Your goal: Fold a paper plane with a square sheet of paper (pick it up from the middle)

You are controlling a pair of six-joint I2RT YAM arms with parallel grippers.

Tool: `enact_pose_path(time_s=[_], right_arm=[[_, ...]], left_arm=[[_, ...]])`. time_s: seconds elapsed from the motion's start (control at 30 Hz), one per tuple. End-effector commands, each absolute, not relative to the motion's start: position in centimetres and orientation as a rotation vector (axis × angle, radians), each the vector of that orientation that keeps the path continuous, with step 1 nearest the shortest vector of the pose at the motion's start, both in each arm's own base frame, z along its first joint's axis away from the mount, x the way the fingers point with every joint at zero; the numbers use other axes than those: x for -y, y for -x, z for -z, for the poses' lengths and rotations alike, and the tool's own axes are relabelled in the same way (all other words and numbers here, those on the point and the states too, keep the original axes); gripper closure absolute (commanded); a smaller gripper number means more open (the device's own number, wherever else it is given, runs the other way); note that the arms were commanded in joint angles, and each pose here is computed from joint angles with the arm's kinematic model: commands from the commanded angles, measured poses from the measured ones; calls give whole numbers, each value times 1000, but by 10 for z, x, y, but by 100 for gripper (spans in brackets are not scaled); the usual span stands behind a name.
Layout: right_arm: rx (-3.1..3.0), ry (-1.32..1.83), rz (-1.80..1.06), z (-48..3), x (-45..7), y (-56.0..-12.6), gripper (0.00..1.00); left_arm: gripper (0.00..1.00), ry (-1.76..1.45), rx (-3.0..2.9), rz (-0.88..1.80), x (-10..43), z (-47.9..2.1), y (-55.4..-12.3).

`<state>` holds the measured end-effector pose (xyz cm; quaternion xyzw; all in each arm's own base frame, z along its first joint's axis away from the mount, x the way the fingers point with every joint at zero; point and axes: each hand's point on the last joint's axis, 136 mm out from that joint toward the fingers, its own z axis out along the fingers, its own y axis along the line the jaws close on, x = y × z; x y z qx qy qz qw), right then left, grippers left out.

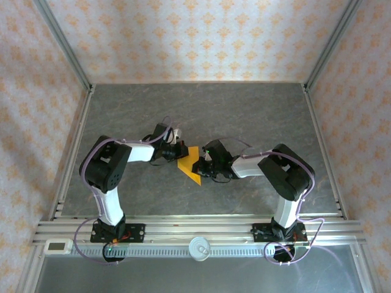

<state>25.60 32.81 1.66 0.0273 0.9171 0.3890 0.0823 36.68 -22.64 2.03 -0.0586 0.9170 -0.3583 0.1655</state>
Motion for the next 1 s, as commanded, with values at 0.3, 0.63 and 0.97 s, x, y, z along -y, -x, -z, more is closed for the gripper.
enact_pose_path(time_s=[0.3, 0.63, 0.97], right_arm=[[-3073, -173, -812, 58, -270, -200, 100], [-3075, -146, -837, 56, -268, -201, 100], [-3066, -163, -844, 55, -267, -204, 100]], left_arm=[[100, 254, -2613, 791, 176, 1, -405], [100, 238, -2521, 820, 178, -42, -425], [99, 207, -2378, 1079, 202, -91, -388]])
